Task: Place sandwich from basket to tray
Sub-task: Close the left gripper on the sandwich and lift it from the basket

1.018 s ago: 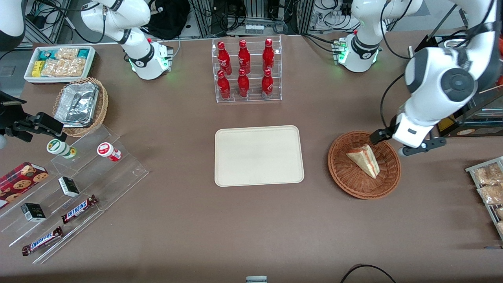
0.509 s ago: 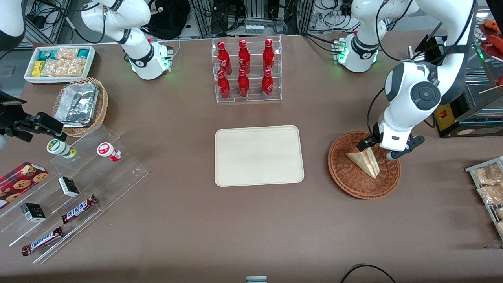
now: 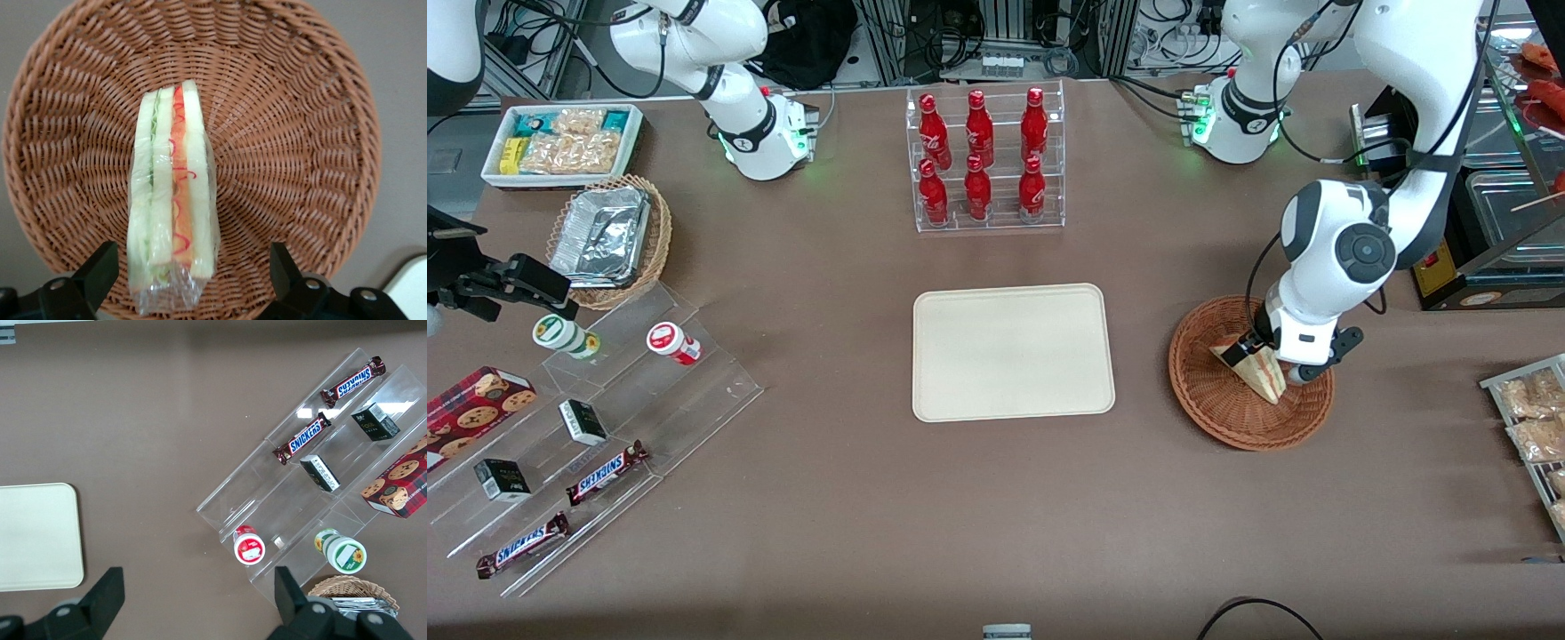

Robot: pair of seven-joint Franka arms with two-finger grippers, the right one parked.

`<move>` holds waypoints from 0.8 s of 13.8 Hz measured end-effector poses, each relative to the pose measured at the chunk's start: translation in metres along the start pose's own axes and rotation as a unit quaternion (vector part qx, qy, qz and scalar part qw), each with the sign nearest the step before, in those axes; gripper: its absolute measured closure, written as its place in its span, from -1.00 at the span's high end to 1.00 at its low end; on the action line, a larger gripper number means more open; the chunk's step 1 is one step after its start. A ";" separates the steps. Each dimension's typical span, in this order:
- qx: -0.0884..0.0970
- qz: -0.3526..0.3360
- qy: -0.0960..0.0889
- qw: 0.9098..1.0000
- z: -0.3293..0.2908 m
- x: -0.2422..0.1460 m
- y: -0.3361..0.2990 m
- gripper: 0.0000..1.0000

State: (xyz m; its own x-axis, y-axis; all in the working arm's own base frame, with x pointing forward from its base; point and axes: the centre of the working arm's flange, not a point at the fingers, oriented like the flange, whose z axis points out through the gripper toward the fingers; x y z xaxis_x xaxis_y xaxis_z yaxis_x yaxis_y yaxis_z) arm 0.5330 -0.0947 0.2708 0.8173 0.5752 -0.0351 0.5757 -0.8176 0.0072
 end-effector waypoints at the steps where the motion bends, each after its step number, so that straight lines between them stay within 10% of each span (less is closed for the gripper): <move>1: 0.001 -0.001 -0.002 1.000 0.004 0.001 -0.001 1.00; 6: 0.003 -0.004 -0.005 1.000 0.009 0.003 -0.003 0.92; 11: 0.004 -0.011 -0.005 1.000 0.010 0.009 -0.008 -0.15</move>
State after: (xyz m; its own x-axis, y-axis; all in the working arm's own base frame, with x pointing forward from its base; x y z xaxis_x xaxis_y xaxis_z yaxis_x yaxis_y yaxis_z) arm 0.5358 -0.0831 0.2606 0.8045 0.5922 -0.0457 0.5927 -0.8054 -0.0016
